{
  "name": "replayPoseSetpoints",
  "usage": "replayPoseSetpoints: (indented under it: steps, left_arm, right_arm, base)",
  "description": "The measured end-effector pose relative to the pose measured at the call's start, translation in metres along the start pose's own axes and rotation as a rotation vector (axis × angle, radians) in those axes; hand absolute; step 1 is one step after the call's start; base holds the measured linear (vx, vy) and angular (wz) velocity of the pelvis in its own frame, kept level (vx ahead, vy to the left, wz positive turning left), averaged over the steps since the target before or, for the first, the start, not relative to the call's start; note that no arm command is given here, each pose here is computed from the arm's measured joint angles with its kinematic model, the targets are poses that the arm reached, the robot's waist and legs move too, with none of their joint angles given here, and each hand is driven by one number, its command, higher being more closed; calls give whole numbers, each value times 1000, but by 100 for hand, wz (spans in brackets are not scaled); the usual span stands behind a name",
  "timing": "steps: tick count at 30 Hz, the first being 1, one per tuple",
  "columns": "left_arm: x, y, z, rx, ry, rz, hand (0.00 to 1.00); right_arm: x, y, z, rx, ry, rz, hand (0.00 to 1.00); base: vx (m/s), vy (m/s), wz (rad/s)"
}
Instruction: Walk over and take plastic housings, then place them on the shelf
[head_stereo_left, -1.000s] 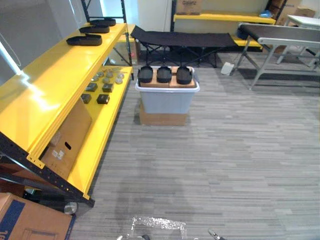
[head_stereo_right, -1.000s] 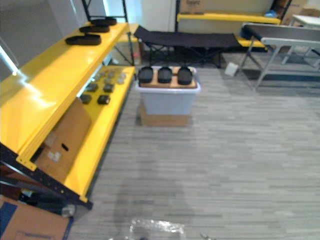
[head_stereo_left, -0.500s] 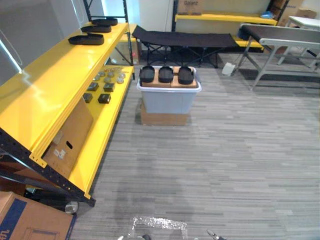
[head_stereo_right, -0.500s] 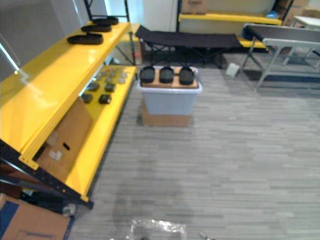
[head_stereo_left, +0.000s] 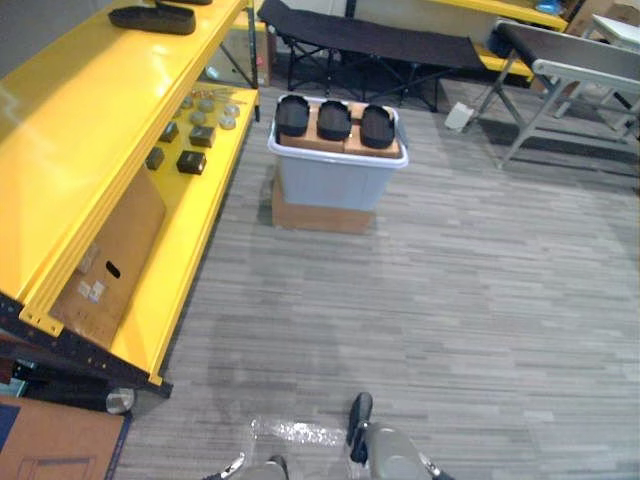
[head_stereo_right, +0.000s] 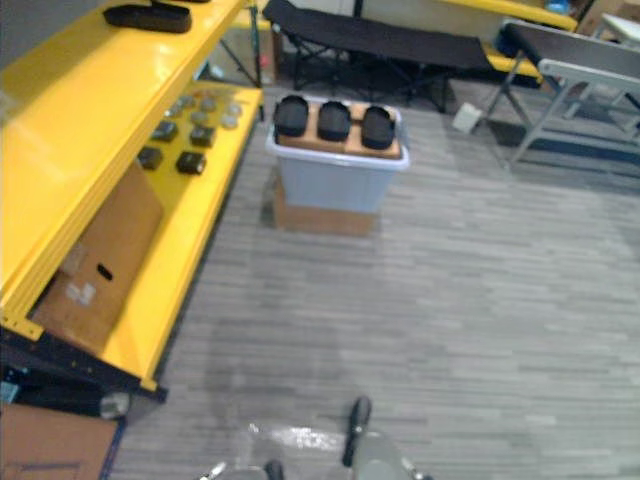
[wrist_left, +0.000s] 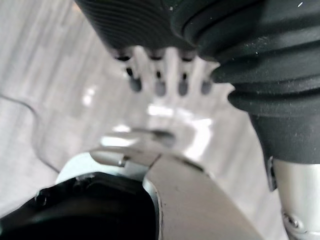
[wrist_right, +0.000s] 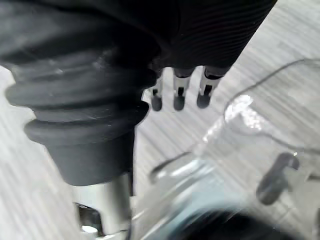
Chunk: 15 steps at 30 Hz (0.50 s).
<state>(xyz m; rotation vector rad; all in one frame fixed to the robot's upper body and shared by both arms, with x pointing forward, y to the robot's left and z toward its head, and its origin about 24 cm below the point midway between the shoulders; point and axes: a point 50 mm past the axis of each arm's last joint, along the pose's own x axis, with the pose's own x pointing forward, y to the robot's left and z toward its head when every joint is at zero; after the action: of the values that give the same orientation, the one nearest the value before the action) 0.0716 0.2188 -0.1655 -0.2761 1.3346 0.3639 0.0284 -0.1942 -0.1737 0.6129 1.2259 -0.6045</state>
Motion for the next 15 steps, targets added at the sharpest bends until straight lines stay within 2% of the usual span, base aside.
replayPoseSetpoints:
  steps: [4, 6, 8, 12, 15]
  left_arm:
    - [0, -12, -12, -209, -7, -52, 0]
    - [0, -15, -16, -246, -3, -69, 0]
    - [0, -15, -17, -254, -8, -79, 0]
    - [-1, -19, -15, -233, -36, -102, 0]
    - [-3, -15, -40, -187, 10, -85, 0]
  right_arm:
    - [-3, -21, 0, 11, 13, -63, 0]
    - [-2, -19, 13, -21, -29, -74, 0]
    - [0, -11, 30, -41, -94, -55, 0]
    - [1, 36, 88, -60, -294, 61, 0]
    - [1, 46, 91, -98, -299, 89, 0]
  base:
    - [622, -285, 25]
    - [583, -271, -3]
    - [535, -212, -30]
    - [427, 3, -46]
    - [408, 162, -32]
